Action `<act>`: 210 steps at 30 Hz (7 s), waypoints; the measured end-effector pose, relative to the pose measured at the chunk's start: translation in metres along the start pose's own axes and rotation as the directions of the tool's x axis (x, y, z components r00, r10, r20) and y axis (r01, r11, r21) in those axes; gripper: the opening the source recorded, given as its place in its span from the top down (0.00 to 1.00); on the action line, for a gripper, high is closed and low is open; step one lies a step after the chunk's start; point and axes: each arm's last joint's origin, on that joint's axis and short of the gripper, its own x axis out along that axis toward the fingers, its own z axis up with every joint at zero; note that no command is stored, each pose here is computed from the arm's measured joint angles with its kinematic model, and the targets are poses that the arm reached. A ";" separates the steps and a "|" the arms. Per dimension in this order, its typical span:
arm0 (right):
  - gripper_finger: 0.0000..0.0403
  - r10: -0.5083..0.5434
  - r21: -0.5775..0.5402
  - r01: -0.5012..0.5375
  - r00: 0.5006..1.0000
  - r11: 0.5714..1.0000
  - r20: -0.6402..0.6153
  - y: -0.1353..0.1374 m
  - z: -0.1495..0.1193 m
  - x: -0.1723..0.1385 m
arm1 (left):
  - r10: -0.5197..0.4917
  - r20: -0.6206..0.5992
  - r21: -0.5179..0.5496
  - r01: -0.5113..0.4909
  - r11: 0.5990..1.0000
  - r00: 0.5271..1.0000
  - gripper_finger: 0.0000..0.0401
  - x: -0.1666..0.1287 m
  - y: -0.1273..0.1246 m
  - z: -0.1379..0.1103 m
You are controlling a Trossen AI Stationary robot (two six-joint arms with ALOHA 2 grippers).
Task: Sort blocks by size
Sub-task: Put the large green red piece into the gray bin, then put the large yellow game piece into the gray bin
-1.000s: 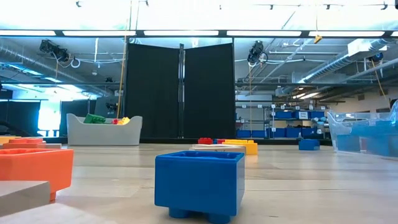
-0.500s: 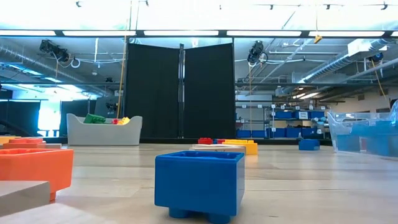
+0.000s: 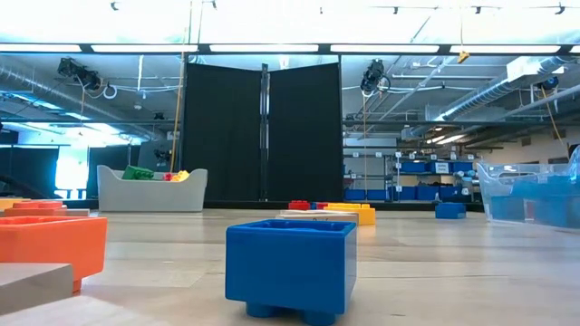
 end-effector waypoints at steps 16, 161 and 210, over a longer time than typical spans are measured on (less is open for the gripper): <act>0.63 0.027 0.118 -0.020 0.998 0.993 -0.061 0.003 0.002 0.011 | -0.004 0.033 -0.007 0.005 1.000 0.999 0.47 0.000 -0.001 0.003; 0.31 -0.828 0.848 -0.319 0.242 0.424 0.506 -0.196 0.009 -0.240 | 0.423 -0.793 0.063 -0.631 0.773 0.439 0.71 0.024 0.255 -0.124; 0.34 -0.430 0.918 -0.346 0.811 0.196 0.397 -0.298 0.102 -0.151 | 0.306 0.133 -0.154 -0.286 0.946 0.943 0.43 -0.073 0.164 -0.084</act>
